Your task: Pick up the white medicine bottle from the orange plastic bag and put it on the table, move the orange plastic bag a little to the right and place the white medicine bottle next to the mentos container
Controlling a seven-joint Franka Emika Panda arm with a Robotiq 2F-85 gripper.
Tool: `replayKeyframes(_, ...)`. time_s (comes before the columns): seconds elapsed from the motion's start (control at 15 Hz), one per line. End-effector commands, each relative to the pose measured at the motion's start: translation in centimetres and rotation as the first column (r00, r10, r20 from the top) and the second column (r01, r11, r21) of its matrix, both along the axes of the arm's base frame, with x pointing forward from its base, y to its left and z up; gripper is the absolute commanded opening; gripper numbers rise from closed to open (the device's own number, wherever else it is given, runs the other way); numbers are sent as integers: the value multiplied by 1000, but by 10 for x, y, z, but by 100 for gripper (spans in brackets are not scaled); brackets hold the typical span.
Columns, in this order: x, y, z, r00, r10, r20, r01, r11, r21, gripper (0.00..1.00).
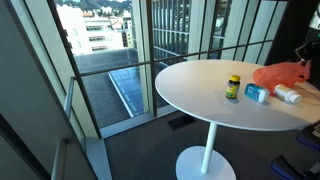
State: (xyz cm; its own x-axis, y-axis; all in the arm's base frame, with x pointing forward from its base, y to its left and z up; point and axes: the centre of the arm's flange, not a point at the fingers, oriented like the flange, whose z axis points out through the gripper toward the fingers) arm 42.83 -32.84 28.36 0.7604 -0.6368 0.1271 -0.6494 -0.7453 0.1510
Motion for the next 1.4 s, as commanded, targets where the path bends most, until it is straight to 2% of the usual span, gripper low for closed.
replayKeyframes(0.0, -2, -26, 11, 998, -53, 30, 54, 998, -28, 2)
replayKeyframes(0.4, -12, -53, 27, 993, -106, 58, 109, 992, -58, 2)
replayKeyframes(0.93, -19, -70, 41, 986, -147, 83, 153, 986, -70, 3)
replayKeyframes(1.0, -19, -69, 42, 986, -147, 85, 152, 986, -67, 28)
replayKeyframes(1.13, -19, -64, 43, 987, -139, 81, 144, 988, -58, 31)
replayKeyframes(1.33, -17, -50, 45, 991, -113, 68, 116, 992, -40, 55)
